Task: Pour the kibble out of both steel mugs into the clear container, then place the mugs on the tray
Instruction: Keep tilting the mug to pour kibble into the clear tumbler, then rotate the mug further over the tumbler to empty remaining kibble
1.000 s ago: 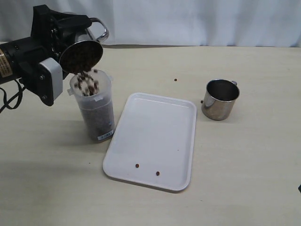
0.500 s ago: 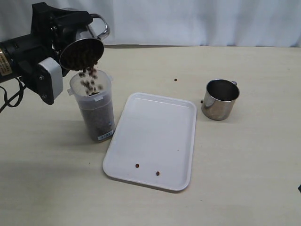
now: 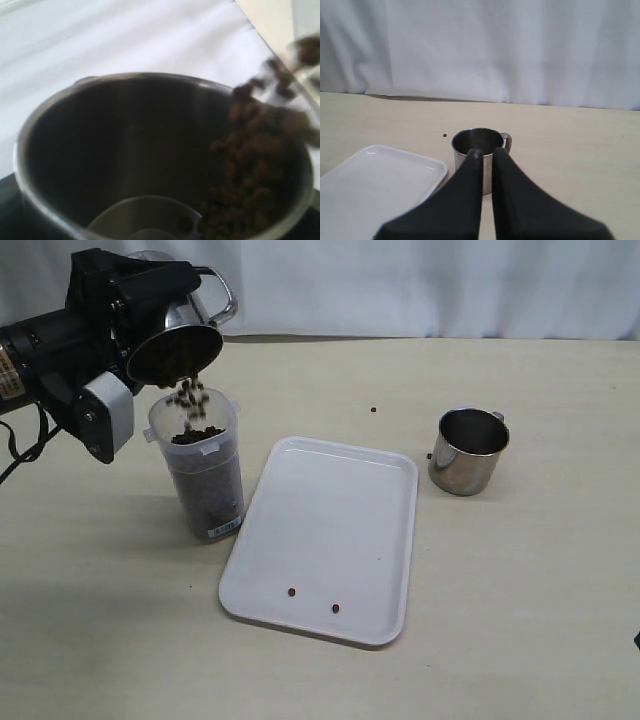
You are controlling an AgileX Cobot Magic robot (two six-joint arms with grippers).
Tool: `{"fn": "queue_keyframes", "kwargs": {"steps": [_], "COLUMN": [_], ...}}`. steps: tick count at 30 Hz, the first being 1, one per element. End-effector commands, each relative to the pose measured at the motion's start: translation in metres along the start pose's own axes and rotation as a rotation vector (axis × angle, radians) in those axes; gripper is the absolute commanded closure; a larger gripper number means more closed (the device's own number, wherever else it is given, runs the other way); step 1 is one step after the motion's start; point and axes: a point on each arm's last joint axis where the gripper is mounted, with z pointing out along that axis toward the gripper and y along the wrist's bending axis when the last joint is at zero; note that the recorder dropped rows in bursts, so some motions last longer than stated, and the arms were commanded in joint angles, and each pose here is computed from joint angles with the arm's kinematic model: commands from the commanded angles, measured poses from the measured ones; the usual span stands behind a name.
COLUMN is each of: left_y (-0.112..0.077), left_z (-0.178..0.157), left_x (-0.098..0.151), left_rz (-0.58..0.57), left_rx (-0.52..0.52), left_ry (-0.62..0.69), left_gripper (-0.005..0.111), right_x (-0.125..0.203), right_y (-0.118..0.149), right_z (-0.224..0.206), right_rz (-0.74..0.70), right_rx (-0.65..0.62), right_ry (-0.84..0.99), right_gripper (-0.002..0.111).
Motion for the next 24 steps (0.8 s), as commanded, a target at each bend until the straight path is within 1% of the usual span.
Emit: {"fn": "queue_keyframes", "kwargs": {"steps": [1, 10, 12, 15, 24], "left_y": [0.0059, 0.0058, 0.0046, 0.0038, 0.001], "left_z": [0.0007, 0.0007, 0.0007, 0.0008, -0.0004], "left_x": [0.0026, 0.0018, 0.002, 0.0018, -0.0035], "left_rz": [0.049, 0.085, 0.107, 0.111, 0.133], "left_rx": [-0.039, -0.038, -0.025, -0.015, -0.003], "left_ry": [0.016, 0.008, 0.01, 0.008, -0.032], "left_gripper": [0.107, 0.107, 0.107, 0.107, 0.107], "right_x": [0.0012, 0.0012, 0.0012, 0.0012, 0.0012], "right_y": [-0.0004, -0.0004, -0.0004, -0.0004, -0.0004], "right_z": [-0.0001, -0.0001, -0.0001, -0.0001, -0.0001], "right_rz": [0.006, 0.006, 0.006, 0.006, 0.006], "right_rx": [0.007, 0.007, 0.007, 0.007, 0.007], "right_ry": [0.002, 0.002, 0.002, 0.002, 0.002], "right_gripper": [0.103, 0.103, 0.103, 0.103, 0.103]}}
